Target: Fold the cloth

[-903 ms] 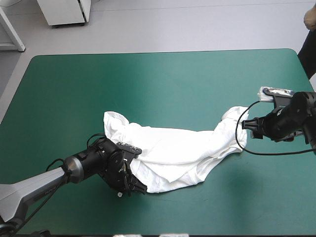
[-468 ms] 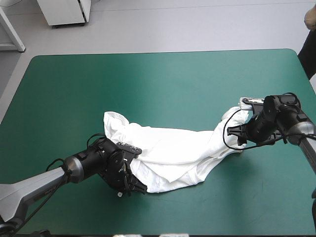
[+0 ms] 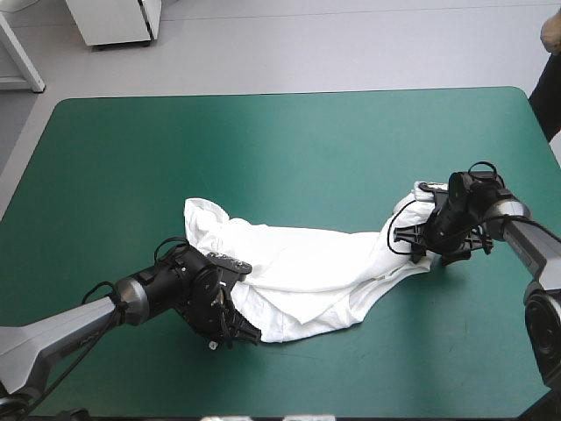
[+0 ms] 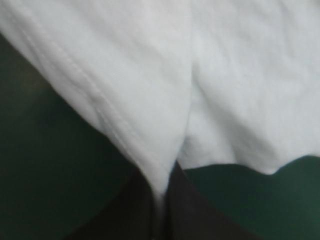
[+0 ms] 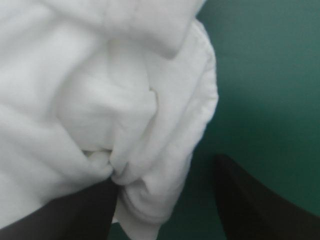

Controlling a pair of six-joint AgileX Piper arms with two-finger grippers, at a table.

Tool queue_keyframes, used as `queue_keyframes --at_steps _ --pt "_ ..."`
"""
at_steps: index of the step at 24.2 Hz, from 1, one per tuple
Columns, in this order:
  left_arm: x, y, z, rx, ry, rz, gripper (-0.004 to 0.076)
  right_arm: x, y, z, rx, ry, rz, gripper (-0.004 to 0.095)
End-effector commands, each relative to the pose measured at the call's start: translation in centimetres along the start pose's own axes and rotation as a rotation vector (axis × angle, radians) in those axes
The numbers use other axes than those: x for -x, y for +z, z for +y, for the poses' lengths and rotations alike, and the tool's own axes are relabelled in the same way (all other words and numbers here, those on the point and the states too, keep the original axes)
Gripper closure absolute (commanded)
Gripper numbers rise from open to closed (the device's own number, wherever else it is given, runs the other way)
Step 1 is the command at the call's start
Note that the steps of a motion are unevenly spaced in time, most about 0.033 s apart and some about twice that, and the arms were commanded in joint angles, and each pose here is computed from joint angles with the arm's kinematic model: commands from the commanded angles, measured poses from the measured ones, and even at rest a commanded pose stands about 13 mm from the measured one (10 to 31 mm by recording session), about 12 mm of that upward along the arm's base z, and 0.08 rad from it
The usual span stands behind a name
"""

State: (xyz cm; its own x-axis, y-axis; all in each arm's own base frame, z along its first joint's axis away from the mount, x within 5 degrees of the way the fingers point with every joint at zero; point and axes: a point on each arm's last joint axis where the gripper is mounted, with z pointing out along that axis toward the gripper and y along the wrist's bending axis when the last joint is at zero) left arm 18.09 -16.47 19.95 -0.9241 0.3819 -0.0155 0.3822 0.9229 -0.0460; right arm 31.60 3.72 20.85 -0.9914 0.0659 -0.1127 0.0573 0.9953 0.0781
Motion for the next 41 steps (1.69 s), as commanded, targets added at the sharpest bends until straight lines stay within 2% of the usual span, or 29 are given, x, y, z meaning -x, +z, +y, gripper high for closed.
queue_keyframes --at_steps 1,3,6,13,18,23,26,31,34,38,39,41 --pt "0.6 0.6 0.3 0.033 0.023 -0.051 0.0731 -0.4 1.0 0.2 0.022 0.018 0.027 0.0474" --pt "0.6 0.6 0.3 0.033 0.023 -0.051 0.0731 -0.7 1.4 0.1 0.024 0.022 0.032 0.0604" --pt "0.7 0.6 0.4 0.041 0.031 -0.055 0.0731 -0.8 1.5 0.1 0.025 0.017 0.035 0.0933" --pt "1.5 -2.7 1.1 0.076 0.034 -0.132 0.0731 -1.7 -2.6 0.2 0.043 -0.014 -0.071 0.0925" --pt "2.3 -12.6 3.3 0.082 -0.022 -0.401 0.0733 -5.2 -12.3 0.2 0.081 -0.065 -0.309 0.0925" --pt "0.7 -22.4 4.1 0.123 -0.006 -0.660 0.0734 -9.5 -23.1 0.2 0.124 -0.106 -0.630 0.0925" --pt "-0.2 -26.6 4.2 0.119 0.005 -0.778 0.0734 -10.8 -27.0 0.2 0.139 -0.117 -0.744 0.0925" --pt "-2.8 -33.8 4.5 0.095 0.010 -1.013 0.0734 -12.9 -33.1 0.3 0.159 -0.156 -0.926 0.0925" --pt "-6.7 -39.7 5.2 0.078 0.029 -1.250 0.0734 -15.5 -38.5 0.2 0.187 -0.175 -1.132 0.0925" --pt "-10.0 -43.2 5.7 0.064 0.046 -1.429 0.0734 -18.0 -42.3 0.3 0.224 -0.214 -1.289 0.0924" --pt "-11.7 -44.8 5.6 0.026 0.077 -1.538 0.0734 -19.3 -44.0 0.3 0.241 -0.233 -1.367 0.0924" --pt "-13.1 -46.1 5.5 -0.018 0.101 -1.638 0.0734 -20.3 -45.2 0.4 0.263 -0.248 -1.430 0.0924"
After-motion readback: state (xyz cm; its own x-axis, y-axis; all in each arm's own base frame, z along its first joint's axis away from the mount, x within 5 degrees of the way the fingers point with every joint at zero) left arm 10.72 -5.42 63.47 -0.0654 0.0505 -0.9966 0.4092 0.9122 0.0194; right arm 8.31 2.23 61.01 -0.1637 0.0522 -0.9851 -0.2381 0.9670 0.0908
